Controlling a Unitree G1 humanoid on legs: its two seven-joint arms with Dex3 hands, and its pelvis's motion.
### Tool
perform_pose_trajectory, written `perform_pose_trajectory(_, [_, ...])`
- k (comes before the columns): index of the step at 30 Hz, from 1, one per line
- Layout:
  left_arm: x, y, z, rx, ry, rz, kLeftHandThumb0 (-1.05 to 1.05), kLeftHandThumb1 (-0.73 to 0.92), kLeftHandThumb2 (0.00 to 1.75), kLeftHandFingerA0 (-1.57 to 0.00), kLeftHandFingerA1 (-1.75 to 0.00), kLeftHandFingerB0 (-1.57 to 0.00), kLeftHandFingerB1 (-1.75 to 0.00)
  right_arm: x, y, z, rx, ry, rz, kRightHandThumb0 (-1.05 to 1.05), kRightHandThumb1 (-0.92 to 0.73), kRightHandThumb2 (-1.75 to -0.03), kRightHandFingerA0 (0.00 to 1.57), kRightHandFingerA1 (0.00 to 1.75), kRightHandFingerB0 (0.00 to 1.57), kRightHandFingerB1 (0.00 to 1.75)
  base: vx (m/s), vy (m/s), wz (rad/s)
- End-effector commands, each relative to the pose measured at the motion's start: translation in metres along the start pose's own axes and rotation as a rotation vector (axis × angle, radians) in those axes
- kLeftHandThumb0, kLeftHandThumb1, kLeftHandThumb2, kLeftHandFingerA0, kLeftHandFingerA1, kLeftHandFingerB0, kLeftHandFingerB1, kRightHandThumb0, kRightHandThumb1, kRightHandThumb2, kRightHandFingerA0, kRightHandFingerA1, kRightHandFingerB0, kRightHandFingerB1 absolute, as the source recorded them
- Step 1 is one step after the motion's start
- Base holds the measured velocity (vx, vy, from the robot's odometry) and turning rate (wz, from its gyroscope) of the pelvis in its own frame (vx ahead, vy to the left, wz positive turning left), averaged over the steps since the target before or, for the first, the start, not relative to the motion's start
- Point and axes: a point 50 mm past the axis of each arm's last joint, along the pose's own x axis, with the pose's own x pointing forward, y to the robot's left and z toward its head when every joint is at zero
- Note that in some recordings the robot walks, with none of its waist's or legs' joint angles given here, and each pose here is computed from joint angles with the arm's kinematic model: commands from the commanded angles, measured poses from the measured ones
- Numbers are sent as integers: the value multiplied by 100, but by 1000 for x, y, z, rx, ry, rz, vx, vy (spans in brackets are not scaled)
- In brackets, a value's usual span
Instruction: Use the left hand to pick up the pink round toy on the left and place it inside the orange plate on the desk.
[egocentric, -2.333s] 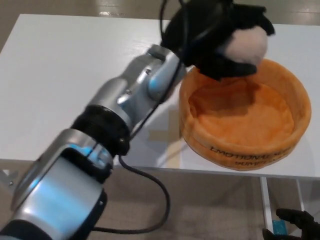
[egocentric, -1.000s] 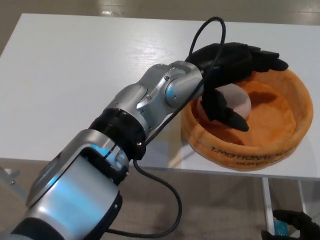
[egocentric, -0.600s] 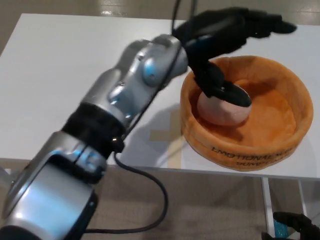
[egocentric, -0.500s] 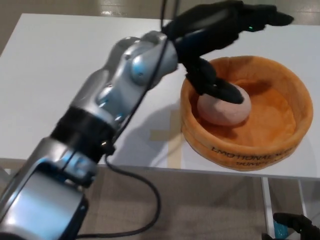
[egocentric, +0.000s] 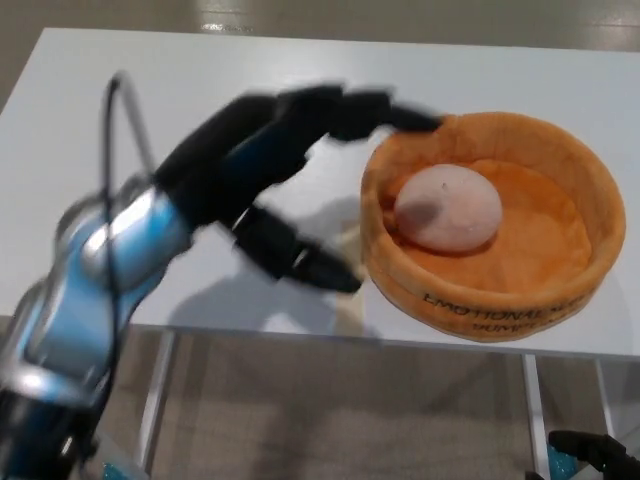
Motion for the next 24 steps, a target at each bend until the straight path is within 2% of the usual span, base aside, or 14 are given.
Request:
perform_pose_trajectory(1, [-107,-28,32,-488,-69,16,-61,60,58,-52,-43,-48,-38,-2,-2,-7,-17,20,2,-19,-28,-95,40,104,33,97,0,0,0])
perform_pose_trajectory(6, [-131,-46,36,-701,0,3,-59,61,59,-53,-43,-51,-39,-2,-2,-7,-3,22,5,-19,-30,-94,39,102,32,97,0,0,0])
perform_pose_trajectory(9, [-150,-72,32,-795,111,-15,-63,68,61,-55,-42,-49,-37,-2,-1,-6,3,19,1,-17,-29,-94,38,103,32,101,0,0,0])
perform_pose_trajectory(13, [-168,-104,21,-838,237,-32,-62,69,61,-56,-43,-49,-37,-2,-1,-6,4,21,1,-16,-31,-92,38,99,33,99,0,0,0])
perform_pose_trajectory(15, [-182,-127,6,-785,381,-54,-66,71,62,-62,-41,-50,-36,-1,-1,-5,-12,17,0,-17,-32,-90,37,99,32,98,0,0,0])
perform_pose_trajectory(16, [-188,-135,-2,-761,435,-70,-69,75,63,-59,-42,-48,-37,-1,-1,-5,-11,15,-1,-12,-28,-96,49,78,43,75,0,0,0])
perform_pose_trajectory(17, [-197,-147,-14,-743,514,-76,-60,59,100,-58,-63,-32,-49,-1,-1,-4,1,12,-3,-12,-30,-93,36,103,33,101,0,0,0])
perform_pose_trajectory(18, [-202,-152,-20,-743,546,-71,-60,59,100,-58,-63,-32,-49,-2,-1,-4,8,11,-3,-12,-30,-93,36,103,33,101,0,0,0])
perform_pose_trajectory(19, [-208,-159,-27,-737,589,-62,-70,68,68,-59,-47,-45,-40,-2,-1,-5,12,12,-2,-14,-30,-93,36,103,33,102,0,0,0])
perform_pose_trajectory(22, [-212,-163,-32,-722,619,-60,-70,68,68,-59,-47,-45,-40,-1,-1,-5,7,15,0,-14,-30,-93,36,103,33,102,0,0,2])
perform_pose_trajectory(23, [-223,-175,-48,-737,747,-30,-68,77,63,-60,-43,-50,-38,-1,-1,-5,0,17,4,-18,-31,-92,37,100,32,100,0,0,0])
perform_pose_trajectory(24, [-226,-178,-52,-741,783,-23,-68,77,63,-60,-43,-50,-38,-1,-1,-5,-3,18,5,-18,-31,-92,37,100,32,100,0,0,0])
